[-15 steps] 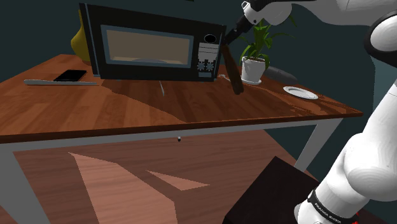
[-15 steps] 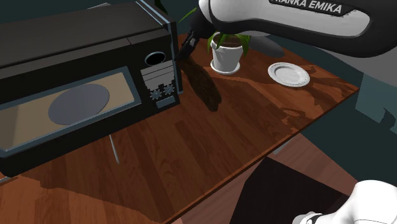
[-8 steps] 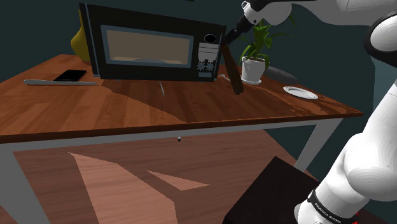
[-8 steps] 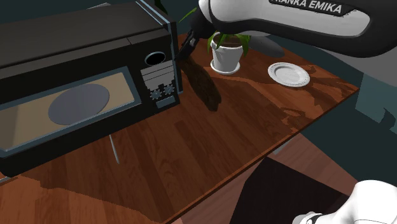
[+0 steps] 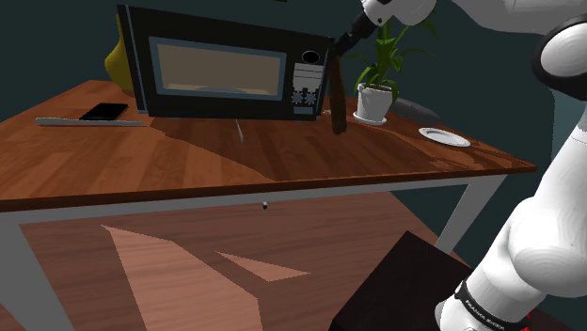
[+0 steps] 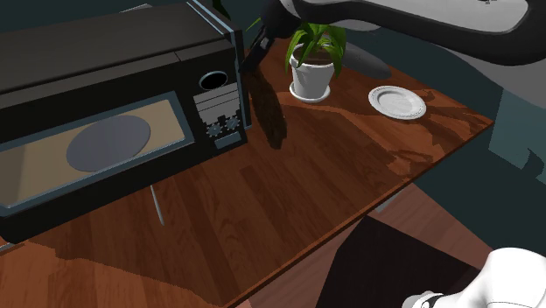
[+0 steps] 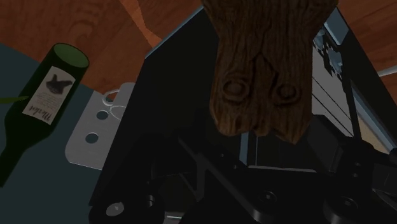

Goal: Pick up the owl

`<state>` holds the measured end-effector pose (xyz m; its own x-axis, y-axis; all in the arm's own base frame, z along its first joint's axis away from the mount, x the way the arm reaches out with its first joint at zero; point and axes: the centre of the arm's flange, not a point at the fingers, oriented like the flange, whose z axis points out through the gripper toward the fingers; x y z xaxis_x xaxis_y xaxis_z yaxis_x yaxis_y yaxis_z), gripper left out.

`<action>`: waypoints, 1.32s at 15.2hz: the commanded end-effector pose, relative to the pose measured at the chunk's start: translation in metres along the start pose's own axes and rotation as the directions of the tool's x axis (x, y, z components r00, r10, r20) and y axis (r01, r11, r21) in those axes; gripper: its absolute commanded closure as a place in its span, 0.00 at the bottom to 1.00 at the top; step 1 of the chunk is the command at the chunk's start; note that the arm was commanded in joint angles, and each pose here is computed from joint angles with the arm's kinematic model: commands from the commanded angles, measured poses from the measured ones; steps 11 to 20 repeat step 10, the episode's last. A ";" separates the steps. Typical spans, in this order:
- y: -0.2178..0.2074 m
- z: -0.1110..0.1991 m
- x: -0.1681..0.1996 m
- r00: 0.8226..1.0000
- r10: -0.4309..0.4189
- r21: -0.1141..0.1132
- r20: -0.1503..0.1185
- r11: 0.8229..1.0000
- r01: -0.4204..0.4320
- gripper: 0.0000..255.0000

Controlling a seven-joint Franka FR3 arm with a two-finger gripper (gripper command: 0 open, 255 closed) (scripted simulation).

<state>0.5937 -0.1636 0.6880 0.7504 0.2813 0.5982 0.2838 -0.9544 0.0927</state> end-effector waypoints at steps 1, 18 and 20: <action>0.001 -0.010 0.007 1.000 0.000 0.000 -0.001 1.000 0.000 1.00; 0.004 -0.040 0.029 1.000 0.000 0.000 -0.001 1.000 0.000 1.00; 0.004 -0.040 0.029 1.000 0.000 0.000 -0.001 1.000 0.000 1.00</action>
